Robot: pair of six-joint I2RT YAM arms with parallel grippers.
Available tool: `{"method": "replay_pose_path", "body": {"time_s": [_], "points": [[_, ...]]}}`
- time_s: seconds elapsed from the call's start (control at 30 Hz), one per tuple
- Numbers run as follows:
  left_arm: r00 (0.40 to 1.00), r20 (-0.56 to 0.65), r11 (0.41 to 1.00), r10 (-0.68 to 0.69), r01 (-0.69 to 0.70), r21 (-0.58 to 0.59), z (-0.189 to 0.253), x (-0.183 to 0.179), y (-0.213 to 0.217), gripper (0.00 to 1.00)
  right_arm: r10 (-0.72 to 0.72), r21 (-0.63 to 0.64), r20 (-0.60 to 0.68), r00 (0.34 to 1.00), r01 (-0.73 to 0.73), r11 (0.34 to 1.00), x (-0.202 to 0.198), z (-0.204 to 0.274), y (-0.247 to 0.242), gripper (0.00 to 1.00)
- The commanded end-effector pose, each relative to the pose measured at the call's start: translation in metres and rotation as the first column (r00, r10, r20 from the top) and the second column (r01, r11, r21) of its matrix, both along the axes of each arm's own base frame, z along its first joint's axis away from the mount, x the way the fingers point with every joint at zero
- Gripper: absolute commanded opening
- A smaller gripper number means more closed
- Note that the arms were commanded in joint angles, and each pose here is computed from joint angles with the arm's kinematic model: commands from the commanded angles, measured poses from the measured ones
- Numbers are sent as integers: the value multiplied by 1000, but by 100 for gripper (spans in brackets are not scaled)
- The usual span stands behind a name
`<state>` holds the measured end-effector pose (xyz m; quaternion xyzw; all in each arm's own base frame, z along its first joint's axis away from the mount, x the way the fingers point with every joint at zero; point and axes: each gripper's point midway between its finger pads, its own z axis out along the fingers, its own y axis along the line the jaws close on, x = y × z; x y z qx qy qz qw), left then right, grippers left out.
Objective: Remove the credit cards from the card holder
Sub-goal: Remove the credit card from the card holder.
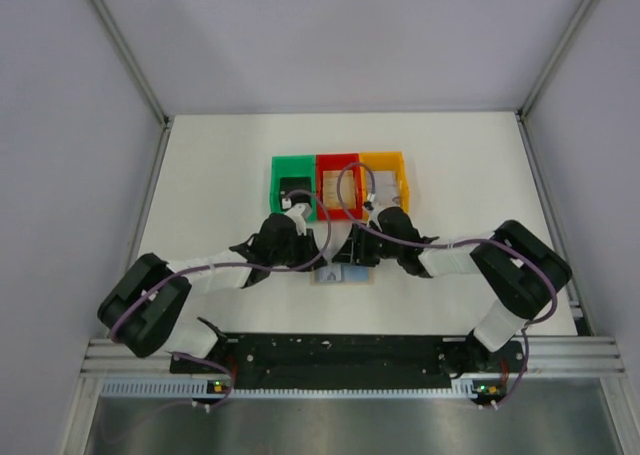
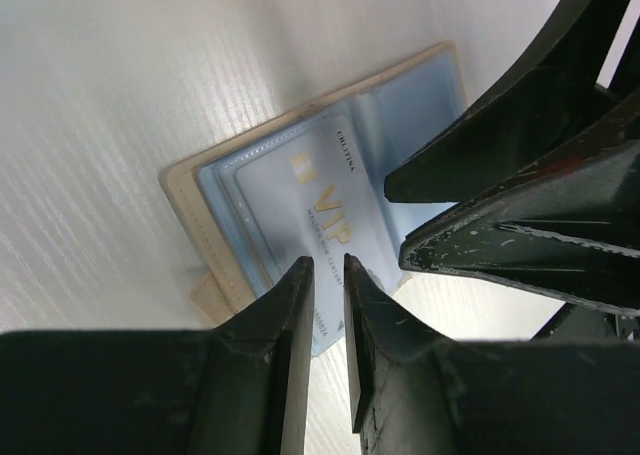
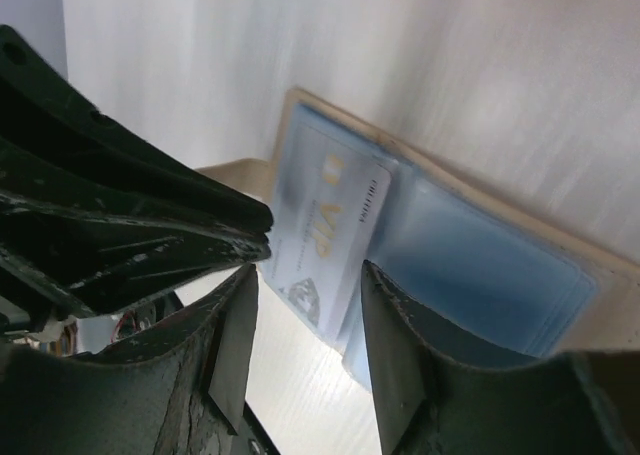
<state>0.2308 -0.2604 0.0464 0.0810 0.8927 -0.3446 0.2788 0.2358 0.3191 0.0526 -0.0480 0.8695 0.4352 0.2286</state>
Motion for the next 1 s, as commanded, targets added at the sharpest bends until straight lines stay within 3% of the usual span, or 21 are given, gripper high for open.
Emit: {"method": "replay_pose_path", "body": {"time_s": [0.0, 0.17, 0.4, 0.8, 0.97], "points": [[1000, 9, 999, 21, -21, 25, -7, 2, 5, 22, -8, 65, -38, 999, 11, 998, 0, -9, 2, 44], [999, -37, 998, 30, -28, 59, -22, -4, 10, 12, -37, 37, -72, 997, 40, 999, 2, -22, -5, 42], [996, -89, 997, 14, -7, 82, -34, -8, 9, 7, -31, 41, -90, 995, 35, 999, -1, -24, -5, 37], [992, -125, 992, 20, -4, 128, -44, -12, 15, 0, -15, 142, -89, 996, 28, 989, -3, -13, -9, 1], [990, -137, 987, 30, -7, 163, -47, -12, 19, 0, -4, 167, -85, 996, 19, 986, -3, -9, -13, 0]]}}
